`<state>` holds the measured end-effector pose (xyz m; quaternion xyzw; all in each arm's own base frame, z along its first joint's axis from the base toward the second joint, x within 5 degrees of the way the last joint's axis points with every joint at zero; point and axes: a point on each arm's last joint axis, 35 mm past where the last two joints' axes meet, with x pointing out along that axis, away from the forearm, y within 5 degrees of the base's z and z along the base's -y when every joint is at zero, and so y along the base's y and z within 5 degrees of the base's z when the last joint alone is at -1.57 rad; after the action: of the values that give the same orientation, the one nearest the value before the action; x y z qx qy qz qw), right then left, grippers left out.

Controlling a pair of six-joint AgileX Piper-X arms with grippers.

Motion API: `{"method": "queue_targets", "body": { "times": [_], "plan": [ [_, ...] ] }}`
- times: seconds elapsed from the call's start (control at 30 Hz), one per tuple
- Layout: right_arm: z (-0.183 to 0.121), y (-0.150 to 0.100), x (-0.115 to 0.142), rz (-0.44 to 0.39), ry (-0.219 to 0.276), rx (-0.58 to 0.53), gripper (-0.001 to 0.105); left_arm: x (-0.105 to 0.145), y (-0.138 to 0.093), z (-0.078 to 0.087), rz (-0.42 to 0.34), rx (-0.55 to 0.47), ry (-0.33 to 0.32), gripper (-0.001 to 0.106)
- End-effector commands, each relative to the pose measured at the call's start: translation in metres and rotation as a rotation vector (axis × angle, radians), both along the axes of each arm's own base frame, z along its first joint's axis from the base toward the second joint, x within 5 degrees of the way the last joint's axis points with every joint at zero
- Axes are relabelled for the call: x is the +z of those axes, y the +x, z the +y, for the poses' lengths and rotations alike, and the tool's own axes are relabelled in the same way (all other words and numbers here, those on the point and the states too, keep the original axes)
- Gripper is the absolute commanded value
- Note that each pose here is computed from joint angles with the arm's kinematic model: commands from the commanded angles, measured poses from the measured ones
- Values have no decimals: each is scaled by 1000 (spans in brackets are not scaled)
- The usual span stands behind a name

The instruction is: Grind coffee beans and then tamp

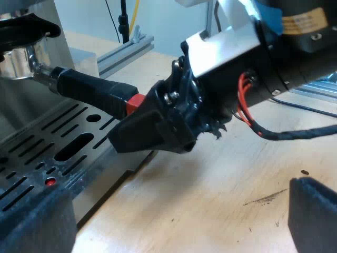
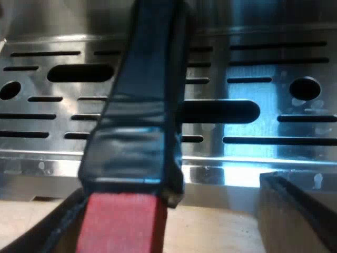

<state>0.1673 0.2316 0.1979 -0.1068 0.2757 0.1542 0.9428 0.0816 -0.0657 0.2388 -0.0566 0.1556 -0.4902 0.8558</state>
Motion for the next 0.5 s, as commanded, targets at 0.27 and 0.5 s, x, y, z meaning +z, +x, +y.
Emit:
{"method": "queue_targets", "body": {
  "times": [0.27,0.5],
  "plan": [
    [3,5,-6,22,-3,12,63,3,-1,0,-14,-14,-17,83],
    [6,6,-3,0,22,16,63,3,-1,0,-14,-14,-17,83]
  ]
}}
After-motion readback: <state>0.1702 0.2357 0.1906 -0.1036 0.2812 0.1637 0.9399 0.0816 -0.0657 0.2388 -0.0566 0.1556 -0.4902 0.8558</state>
